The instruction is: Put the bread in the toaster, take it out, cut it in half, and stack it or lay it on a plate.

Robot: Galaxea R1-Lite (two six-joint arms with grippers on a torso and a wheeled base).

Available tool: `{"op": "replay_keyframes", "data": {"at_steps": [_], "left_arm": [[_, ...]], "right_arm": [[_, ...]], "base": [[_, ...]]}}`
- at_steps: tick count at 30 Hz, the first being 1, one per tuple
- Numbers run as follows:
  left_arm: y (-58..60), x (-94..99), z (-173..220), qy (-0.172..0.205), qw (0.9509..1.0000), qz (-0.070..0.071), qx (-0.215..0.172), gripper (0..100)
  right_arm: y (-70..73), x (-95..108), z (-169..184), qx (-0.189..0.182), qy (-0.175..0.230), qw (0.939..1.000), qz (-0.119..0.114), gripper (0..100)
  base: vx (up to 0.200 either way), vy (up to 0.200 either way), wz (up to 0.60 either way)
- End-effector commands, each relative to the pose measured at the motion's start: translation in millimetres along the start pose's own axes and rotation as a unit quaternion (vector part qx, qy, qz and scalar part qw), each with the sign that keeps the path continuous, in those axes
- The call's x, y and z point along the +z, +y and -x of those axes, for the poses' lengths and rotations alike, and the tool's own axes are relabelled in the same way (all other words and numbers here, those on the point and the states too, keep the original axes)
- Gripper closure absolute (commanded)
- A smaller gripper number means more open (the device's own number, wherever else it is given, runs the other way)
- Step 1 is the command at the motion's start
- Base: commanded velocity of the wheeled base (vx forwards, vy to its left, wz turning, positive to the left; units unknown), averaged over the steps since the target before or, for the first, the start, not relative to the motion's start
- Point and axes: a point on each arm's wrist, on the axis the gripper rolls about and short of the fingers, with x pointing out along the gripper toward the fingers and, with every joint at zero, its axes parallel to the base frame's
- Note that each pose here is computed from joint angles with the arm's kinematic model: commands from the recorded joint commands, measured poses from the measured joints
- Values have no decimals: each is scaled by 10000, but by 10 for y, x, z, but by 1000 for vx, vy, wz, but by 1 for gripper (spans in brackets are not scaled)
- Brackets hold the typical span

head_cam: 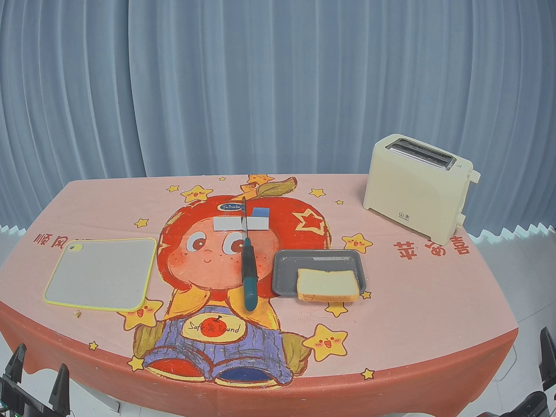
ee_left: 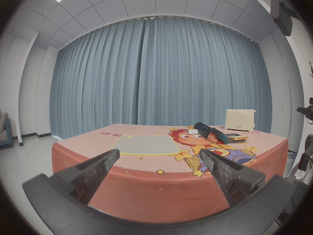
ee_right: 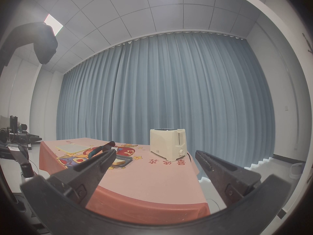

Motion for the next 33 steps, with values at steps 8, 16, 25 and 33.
{"op": "replay_keyframes", "data": {"at_steps": [8, 16, 25, 33], "left_arm": [[1, -49, -12, 82, 10000, -1, 9, 0], [1, -49, -12, 82, 10000, -1, 9, 0], [1, -49, -12, 82, 10000, -1, 9, 0], [1, -49, -12, 82, 10000, -1, 9, 0]], "right_arm": [[-3, 119, -105, 108, 292, 9995, -28, 0], [-8, 66, -148, 123, 521, 9986, -33, 0], [-11, 72, -192, 126, 674, 9976, -47, 0], [-11, 225, -299, 166, 803, 9966, 16, 0]], "base": [[0, 0, 0], [0, 0, 0], [0, 0, 0], [0, 0, 0]]}}
